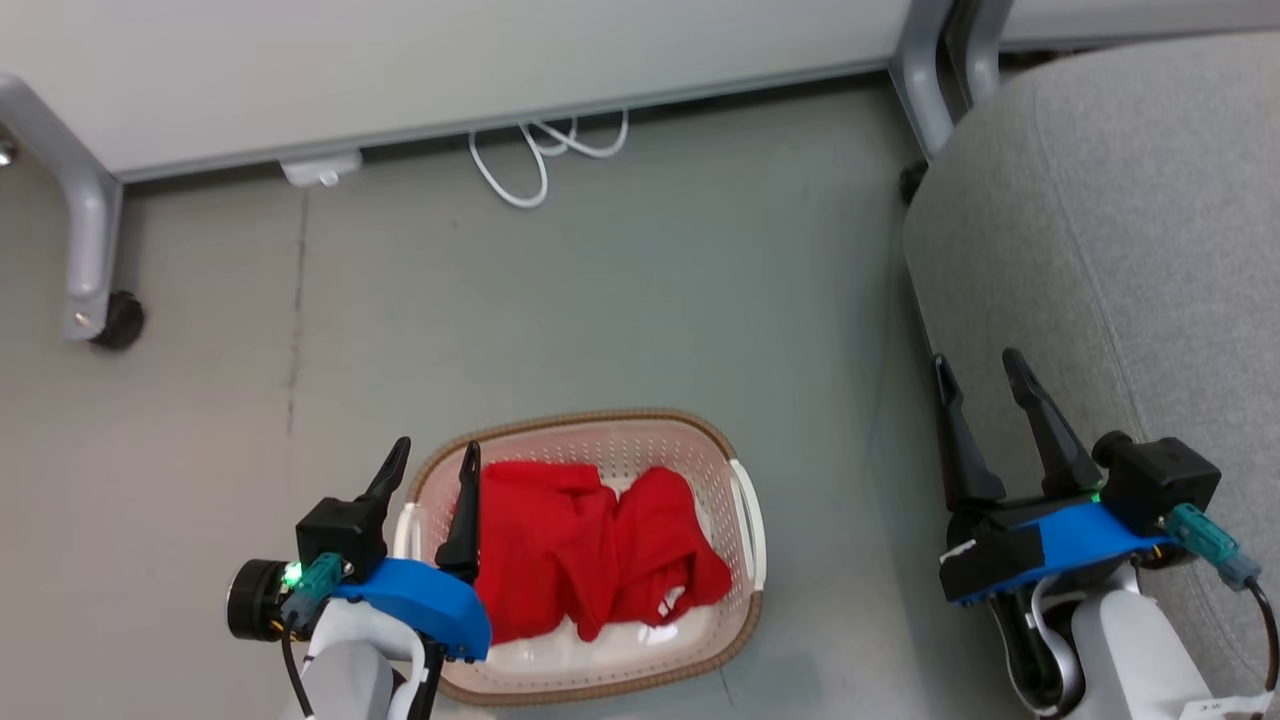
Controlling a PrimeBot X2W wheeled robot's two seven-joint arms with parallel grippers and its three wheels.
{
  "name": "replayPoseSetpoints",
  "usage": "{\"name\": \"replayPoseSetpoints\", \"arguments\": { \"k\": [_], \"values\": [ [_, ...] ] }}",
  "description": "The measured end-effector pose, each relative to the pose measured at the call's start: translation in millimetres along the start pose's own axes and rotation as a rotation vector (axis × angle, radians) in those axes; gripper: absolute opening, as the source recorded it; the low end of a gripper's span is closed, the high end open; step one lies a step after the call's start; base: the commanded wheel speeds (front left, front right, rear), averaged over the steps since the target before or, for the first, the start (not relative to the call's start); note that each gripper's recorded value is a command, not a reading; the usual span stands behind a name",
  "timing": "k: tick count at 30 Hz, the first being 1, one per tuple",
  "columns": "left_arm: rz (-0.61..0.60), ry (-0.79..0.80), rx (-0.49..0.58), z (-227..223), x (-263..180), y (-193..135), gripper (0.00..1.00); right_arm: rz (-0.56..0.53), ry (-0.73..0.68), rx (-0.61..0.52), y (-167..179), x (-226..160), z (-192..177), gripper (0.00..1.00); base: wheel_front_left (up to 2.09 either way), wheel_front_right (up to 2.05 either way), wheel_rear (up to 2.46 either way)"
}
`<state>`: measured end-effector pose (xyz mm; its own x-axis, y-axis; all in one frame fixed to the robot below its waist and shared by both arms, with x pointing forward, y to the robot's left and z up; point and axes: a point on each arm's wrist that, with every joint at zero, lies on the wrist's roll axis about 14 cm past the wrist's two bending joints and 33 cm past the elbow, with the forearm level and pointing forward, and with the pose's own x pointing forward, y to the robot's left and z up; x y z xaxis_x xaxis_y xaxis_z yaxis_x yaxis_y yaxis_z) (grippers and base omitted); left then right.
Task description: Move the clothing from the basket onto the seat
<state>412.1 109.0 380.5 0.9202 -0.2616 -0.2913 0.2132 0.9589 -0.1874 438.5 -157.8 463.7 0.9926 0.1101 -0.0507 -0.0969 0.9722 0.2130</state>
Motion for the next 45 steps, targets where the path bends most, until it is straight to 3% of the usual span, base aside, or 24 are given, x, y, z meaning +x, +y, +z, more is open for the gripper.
{"name": "replayPoseSetpoints", "arguments": {
  "k": [20, 33, 45],
  "values": [
    [-0.072, 0.517, -0.045, -167.5, 48.5, -3.6, 1.0, -0.049, 0.111, 0.021, -31.1, 31.0, -67.3, 1.0, 0.0, 0.0, 0.0],
    [-0.06, 0.686, -0.032, -228.5, 77.4, 5.1, 1.0, -0.079, 0.206, 0.045, -44.4, 30.5, -114.3, 1.0, 0.0, 0.0, 0.0],
    [-0.01, 0.806, -0.028, -273.4, 86.3, 13.5, 1.0, -0.096, 0.244, 0.077, -50.8, 29.3, -135.1, 1.0, 0.0, 0.0, 0.0]
  ]
}}
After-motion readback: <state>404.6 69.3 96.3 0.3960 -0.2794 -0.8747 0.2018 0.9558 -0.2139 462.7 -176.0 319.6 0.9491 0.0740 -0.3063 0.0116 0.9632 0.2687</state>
